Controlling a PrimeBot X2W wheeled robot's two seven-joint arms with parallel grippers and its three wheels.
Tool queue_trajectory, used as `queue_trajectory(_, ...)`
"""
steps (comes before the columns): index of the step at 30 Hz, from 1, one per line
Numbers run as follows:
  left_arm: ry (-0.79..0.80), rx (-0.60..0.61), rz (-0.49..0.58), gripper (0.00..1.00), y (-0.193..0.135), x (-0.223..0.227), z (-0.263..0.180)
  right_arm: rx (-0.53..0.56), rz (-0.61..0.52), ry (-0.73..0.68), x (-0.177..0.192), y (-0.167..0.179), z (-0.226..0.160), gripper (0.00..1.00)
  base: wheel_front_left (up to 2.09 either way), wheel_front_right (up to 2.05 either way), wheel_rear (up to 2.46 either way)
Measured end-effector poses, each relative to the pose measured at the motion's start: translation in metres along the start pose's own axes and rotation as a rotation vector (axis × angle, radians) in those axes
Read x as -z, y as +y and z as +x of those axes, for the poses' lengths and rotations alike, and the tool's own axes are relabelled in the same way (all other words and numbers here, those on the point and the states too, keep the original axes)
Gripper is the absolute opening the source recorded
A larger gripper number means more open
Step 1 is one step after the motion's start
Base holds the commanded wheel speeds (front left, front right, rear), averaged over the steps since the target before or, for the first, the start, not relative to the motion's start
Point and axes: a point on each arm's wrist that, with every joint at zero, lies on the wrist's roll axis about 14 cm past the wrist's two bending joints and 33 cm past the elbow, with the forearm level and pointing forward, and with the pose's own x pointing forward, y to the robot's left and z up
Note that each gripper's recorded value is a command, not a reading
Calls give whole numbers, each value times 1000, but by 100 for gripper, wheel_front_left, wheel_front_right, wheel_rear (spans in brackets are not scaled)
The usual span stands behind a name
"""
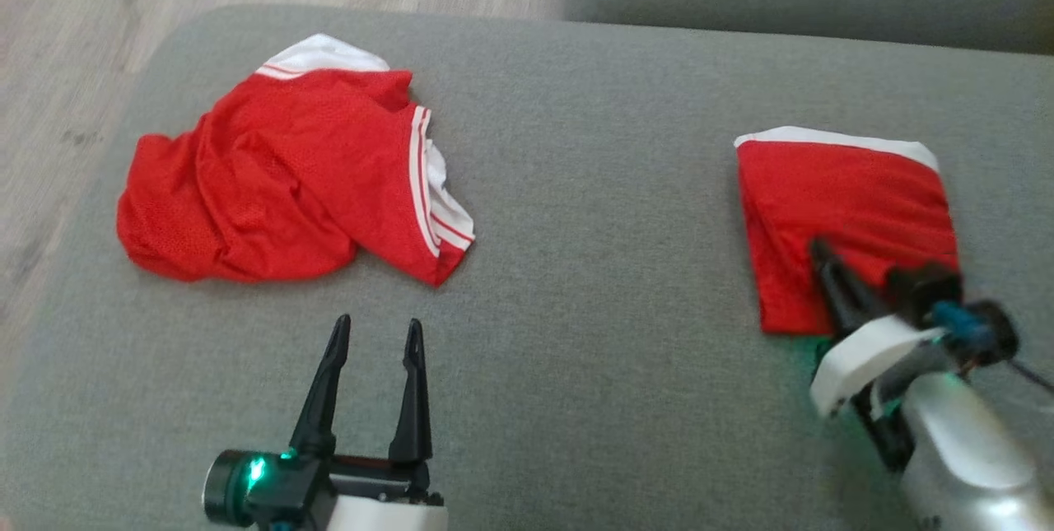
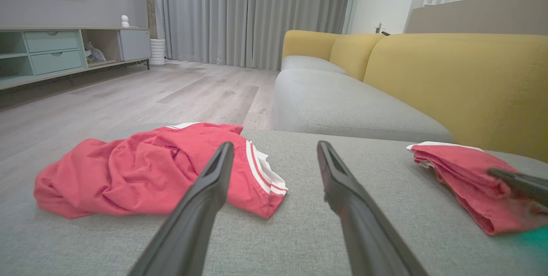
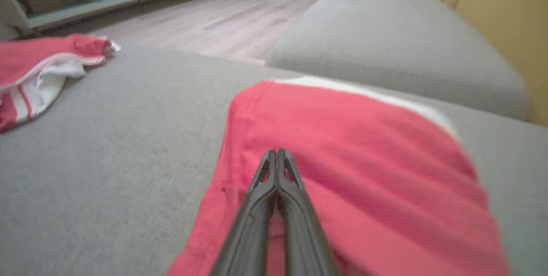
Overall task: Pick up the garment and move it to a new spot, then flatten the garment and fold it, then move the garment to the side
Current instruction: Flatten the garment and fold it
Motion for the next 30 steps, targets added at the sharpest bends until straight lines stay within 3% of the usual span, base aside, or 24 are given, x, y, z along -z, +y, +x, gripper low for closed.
queue_trajectory(6, 14, -22, -2, 100, 5, 4, 3, -144, 25, 152, 50, 53, -1, 0, 0, 0, 0)
queue_trajectory(11, 0, -23, 1, 100, 4, 0, 5, -237, 173, 73, 29, 104, -8, 0, 0, 0, 0)
queue_trajectory(13, -11, -18, 1, 100, 3, -3, 6, -246, 218, 37, 20, 110, -16, 5, 0, 0, 0)
queue_trajectory(14, -17, -17, 1, 100, 3, -5, 6, -241, 231, 18, 15, 110, -21, 43, 0, 0, 0)
queue_trajectory(15, -23, -18, 1, 100, 2, -7, 6, -229, 246, -7, 9, 107, -25, 100, 0, 0, 0)
queue_trajectory(21, -34, 0, -3, 100, -3, -9, 1, -54, 269, -221, -41, 55, -60, 100, 0, 0, 0)
queue_trajectory(30, -57, 24, 0, 100, -12, -15, -3, 174, 267, -272, -35, -4, -118, 100, 0, 0, 0)
